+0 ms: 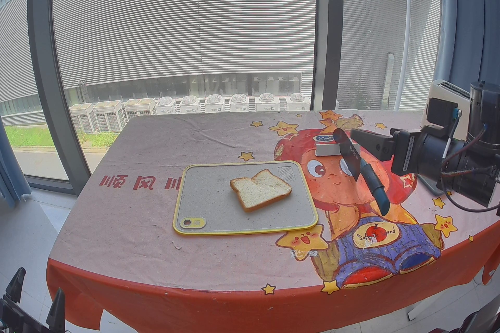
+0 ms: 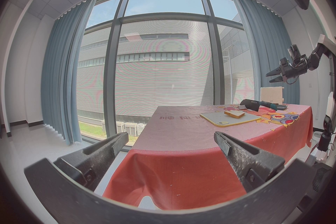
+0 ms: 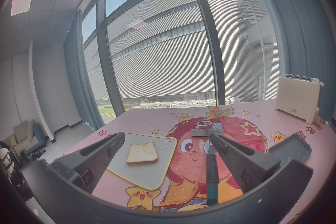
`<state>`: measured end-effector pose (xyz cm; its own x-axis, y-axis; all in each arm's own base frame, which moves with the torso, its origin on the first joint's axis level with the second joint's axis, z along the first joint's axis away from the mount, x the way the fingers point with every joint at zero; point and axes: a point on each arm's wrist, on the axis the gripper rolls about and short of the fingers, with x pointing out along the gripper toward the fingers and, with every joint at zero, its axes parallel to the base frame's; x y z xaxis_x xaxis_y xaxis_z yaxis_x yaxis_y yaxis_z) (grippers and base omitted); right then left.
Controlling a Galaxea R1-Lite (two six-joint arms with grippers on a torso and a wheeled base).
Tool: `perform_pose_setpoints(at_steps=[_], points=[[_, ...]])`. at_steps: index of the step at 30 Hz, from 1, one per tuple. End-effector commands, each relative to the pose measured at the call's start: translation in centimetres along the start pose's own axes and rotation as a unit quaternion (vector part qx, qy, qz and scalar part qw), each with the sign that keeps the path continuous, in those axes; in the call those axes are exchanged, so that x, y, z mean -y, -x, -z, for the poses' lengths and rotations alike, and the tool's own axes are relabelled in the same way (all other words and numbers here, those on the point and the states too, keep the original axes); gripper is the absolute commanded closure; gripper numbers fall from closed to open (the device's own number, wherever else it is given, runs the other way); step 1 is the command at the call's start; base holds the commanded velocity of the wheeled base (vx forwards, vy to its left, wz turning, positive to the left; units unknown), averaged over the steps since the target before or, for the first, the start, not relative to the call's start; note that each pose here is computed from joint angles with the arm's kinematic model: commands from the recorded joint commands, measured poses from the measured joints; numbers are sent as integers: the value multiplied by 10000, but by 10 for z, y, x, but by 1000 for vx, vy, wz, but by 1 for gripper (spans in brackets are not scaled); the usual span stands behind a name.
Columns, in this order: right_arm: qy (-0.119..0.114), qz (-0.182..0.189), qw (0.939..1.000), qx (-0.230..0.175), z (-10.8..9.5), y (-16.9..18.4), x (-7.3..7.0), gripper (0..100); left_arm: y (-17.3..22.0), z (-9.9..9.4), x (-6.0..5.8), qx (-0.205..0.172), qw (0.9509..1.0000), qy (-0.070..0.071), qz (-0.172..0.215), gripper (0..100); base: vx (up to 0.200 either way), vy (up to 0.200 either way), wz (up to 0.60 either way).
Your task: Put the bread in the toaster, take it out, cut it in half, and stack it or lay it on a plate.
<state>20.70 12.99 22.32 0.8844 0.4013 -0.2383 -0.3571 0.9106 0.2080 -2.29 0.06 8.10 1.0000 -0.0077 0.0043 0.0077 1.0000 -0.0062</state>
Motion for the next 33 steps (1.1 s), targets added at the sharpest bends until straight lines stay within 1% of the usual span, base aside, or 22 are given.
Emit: perform_pose_setpoints(at_steps=[1, 12, 26, 33], points=[[-2, 75, 10000, -42, 2, -1, 4, 0, 0, 5, 0, -6, 10000, 0, 0, 0, 0, 0, 0], [22, 134, 9998, -153, 7, -7, 6, 0, 0, 5, 0, -6, 10000, 0, 0, 0, 0, 0, 0], [29, 136, 9998, -161, 8, -7, 6, 0, 0, 5, 0, -6, 10000, 0, 0, 0, 0, 0, 0], [-3, 259, 9996, -104, 4, -7, 13, 0, 0, 5, 0, -6, 10000, 0, 8, 0, 0, 0, 0]])
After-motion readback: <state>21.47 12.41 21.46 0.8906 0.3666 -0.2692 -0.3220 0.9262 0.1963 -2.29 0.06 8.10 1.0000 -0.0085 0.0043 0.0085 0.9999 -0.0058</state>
